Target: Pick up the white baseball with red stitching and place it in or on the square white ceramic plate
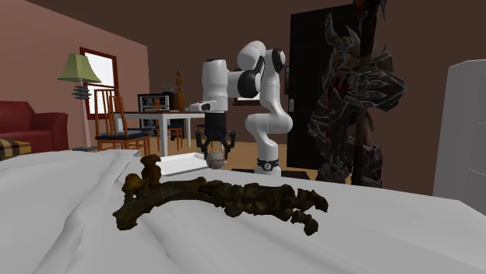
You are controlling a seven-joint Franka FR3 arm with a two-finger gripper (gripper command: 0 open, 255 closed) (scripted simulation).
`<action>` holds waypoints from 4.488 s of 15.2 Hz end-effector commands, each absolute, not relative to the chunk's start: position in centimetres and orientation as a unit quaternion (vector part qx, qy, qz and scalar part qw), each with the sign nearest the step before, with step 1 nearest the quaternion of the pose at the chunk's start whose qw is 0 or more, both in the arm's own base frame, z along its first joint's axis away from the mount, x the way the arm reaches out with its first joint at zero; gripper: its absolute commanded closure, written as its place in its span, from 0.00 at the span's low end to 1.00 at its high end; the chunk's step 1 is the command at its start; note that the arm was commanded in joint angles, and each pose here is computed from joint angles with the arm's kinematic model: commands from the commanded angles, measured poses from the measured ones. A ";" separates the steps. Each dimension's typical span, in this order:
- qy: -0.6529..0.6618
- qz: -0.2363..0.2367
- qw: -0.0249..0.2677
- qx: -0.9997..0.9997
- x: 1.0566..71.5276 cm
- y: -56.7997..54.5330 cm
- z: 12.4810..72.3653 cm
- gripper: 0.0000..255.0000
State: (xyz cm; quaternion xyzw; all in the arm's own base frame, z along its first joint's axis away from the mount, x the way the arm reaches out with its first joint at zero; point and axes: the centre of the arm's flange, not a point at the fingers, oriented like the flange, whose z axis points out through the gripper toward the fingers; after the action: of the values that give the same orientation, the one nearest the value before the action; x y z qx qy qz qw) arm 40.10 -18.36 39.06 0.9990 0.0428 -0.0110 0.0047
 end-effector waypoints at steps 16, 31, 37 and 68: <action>0.043 -0.011 0.005 0.999 39.0 -20.8 46.7 1.00; 0.043 -0.011 0.005 0.999 33.3 -33.9 45.1 1.00; 0.043 -0.011 0.005 0.999 33.3 -33.9 41.9 1.00; 0.063 0.085 0.142 0.984 28.1 -31.3 36.1 1.00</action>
State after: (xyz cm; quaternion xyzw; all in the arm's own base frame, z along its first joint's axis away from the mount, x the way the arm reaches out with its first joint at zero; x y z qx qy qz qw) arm 28.05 -31.35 36.18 0.9842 0.0621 0.0857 0.1418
